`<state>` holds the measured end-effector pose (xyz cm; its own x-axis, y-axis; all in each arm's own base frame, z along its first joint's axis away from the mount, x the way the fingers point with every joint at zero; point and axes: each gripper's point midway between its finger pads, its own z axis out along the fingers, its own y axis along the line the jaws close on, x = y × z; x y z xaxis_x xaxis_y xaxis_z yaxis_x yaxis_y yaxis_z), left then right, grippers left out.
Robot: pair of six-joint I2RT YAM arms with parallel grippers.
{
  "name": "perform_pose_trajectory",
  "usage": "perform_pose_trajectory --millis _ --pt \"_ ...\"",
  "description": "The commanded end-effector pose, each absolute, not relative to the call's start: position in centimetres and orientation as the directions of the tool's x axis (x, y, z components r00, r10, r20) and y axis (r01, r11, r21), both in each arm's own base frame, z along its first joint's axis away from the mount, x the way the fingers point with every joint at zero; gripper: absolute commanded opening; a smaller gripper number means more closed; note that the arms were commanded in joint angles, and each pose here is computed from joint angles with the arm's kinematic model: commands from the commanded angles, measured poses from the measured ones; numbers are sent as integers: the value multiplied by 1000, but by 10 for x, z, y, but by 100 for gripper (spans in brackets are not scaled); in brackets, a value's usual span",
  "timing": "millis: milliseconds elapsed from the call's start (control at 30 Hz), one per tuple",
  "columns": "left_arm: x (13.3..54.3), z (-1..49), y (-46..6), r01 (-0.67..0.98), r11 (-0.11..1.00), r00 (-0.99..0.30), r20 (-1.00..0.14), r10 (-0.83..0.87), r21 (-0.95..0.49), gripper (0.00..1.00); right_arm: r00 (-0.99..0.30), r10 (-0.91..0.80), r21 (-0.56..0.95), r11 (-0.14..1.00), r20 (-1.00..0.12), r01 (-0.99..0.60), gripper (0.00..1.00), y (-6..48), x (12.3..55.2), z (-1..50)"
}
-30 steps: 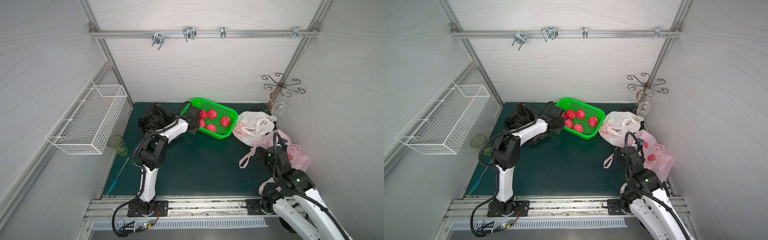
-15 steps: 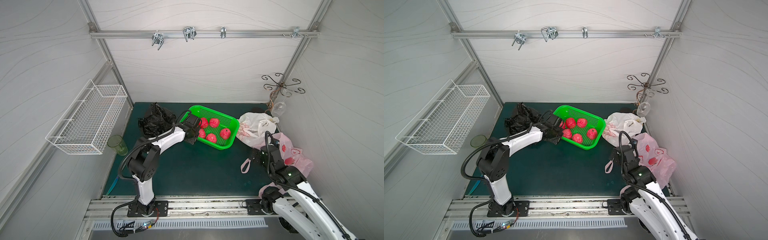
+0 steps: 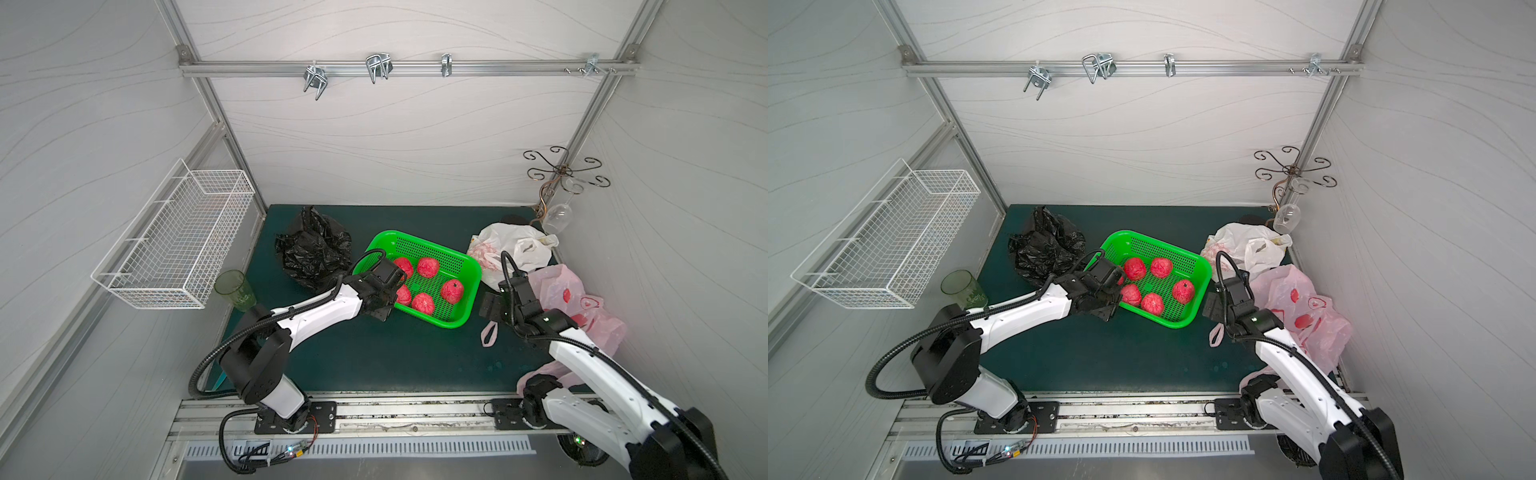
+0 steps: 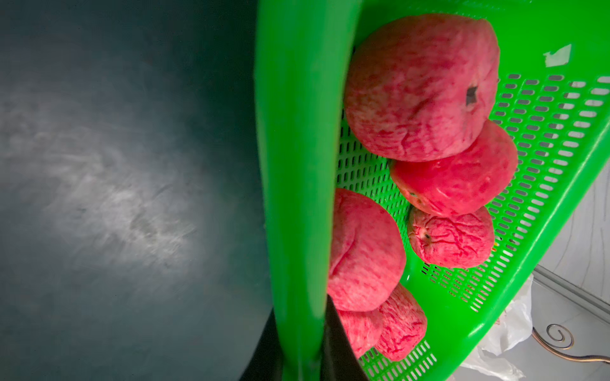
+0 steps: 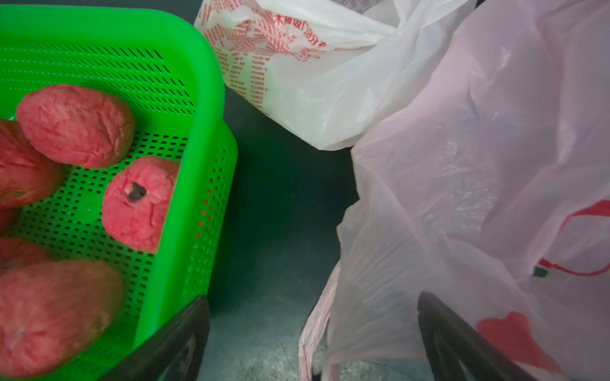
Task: Untie the knot of a plastic bag & take out the apple
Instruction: Move the basket to the center of the board.
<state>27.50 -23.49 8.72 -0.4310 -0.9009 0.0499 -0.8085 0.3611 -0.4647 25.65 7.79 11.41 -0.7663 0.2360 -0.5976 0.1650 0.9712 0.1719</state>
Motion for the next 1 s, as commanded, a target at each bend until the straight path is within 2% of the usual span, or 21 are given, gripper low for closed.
perform_pose_trajectory --millis 0,100,167,233,300,400,500,567,667,833,967 --pt "241 80 -227 -854 329 -394 89 -915 -404 11 -741 253 254 960 -622 116 99 95 272 140" --pt "229 84 -228 -838 338 -416 103 -903 -429 19 -728 271 282 953 -630 111 99 99 275 146" --pt "224 89 -229 -827 342 -430 109 -896 -447 31 -729 271 283 953 -629 110 99 100 277 146" --pt "220 94 -225 -818 344 -434 104 -895 -460 48 -739 266 274 955 -620 114 99 101 278 142" --pt "216 98 -222 -811 350 -443 103 -890 -468 57 -749 262 266 957 -608 119 99 102 279 138" --pt "213 114 -209 -778 360 -459 73 -886 -516 60 -759 261 259 958 -597 125 99 103 282 133" --pt "226 146 -180 -668 401 -456 -80 -886 -627 60 -758 266 257 957 -596 134 99 104 286 131" --pt "234 166 -163 -584 433 -467 -152 -871 -687 64 -760 269 262 956 -592 134 99 107 289 131" --pt "247 185 -133 -465 498 -479 -265 -837 -732 75 -775 271 275 952 -570 131 99 114 293 128" --pt "269 185 -100 -254 697 -526 -509 -682 -671 82 -793 280 300 945 -541 129 99 125 298 123" --pt "288 169 -109 -164 796 -600 -582 -549 -583 83 -795 262 284 952 -547 119 99 126 302 122"
